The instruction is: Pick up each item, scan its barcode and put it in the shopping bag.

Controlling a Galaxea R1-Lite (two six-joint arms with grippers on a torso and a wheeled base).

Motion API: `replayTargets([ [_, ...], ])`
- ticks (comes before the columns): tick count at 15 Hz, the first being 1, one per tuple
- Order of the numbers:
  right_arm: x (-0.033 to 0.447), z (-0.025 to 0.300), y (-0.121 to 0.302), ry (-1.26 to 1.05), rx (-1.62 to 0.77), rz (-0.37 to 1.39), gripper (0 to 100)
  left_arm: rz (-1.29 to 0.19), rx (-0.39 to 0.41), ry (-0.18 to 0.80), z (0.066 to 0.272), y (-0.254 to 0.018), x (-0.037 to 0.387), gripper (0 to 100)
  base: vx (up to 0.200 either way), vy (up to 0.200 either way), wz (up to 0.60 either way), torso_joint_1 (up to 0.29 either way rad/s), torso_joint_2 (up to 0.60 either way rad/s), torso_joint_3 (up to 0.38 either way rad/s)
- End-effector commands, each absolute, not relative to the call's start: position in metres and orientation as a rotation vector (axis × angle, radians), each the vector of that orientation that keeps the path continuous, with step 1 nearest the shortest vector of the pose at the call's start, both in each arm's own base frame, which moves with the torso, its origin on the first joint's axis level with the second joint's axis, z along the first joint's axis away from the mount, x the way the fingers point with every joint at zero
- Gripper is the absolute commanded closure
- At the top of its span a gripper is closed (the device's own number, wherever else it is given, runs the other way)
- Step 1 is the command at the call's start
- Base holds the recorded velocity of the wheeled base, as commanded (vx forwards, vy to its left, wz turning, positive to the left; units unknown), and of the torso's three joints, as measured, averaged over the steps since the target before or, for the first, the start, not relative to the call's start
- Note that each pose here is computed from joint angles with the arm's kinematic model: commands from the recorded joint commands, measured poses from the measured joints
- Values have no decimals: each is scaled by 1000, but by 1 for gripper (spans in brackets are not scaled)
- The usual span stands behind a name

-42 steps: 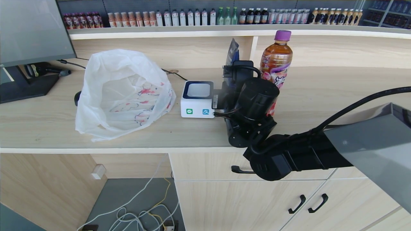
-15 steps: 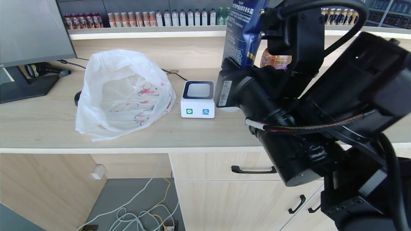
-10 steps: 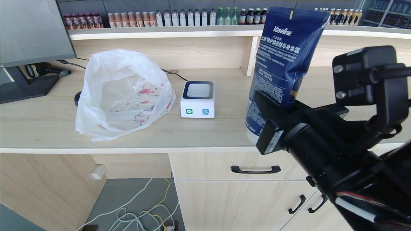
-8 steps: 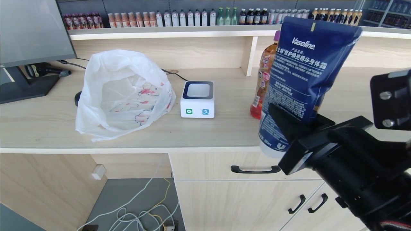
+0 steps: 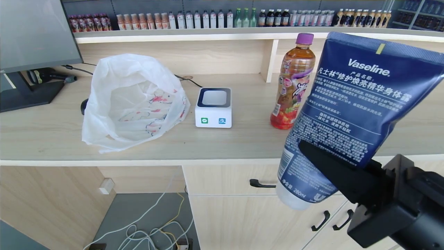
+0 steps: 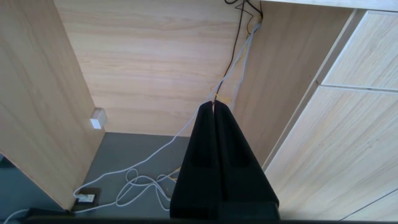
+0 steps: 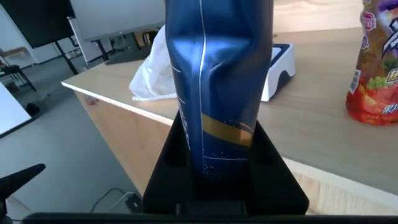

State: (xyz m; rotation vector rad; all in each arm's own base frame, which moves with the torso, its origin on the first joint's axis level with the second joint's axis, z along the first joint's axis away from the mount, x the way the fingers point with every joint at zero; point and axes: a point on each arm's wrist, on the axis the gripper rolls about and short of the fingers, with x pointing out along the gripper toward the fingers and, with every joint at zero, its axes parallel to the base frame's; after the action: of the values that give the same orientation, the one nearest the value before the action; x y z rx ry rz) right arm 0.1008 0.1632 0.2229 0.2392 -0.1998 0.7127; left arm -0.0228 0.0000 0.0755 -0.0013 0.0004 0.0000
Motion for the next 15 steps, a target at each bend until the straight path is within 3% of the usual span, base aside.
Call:
replayTargets([
  [1, 102, 222, 162, -190, 257, 721, 100, 0, -2, 0, 75, 0, -23, 100, 0, 0, 0, 0, 0, 0],
  [5, 93, 227, 153, -191, 349, 895, 100, 0, -2, 0, 75, 0, -23, 100, 0, 0, 0, 0, 0, 0],
  [10, 100, 246, 155, -175, 598, 913, 100, 0, -2, 0, 75, 0, -23, 100, 0, 0, 0, 0, 0, 0],
  [15, 96, 242, 147, -210, 656, 1004, 100, 0, -2, 0, 75, 0, -23, 100, 0, 0, 0, 0, 0, 0],
])
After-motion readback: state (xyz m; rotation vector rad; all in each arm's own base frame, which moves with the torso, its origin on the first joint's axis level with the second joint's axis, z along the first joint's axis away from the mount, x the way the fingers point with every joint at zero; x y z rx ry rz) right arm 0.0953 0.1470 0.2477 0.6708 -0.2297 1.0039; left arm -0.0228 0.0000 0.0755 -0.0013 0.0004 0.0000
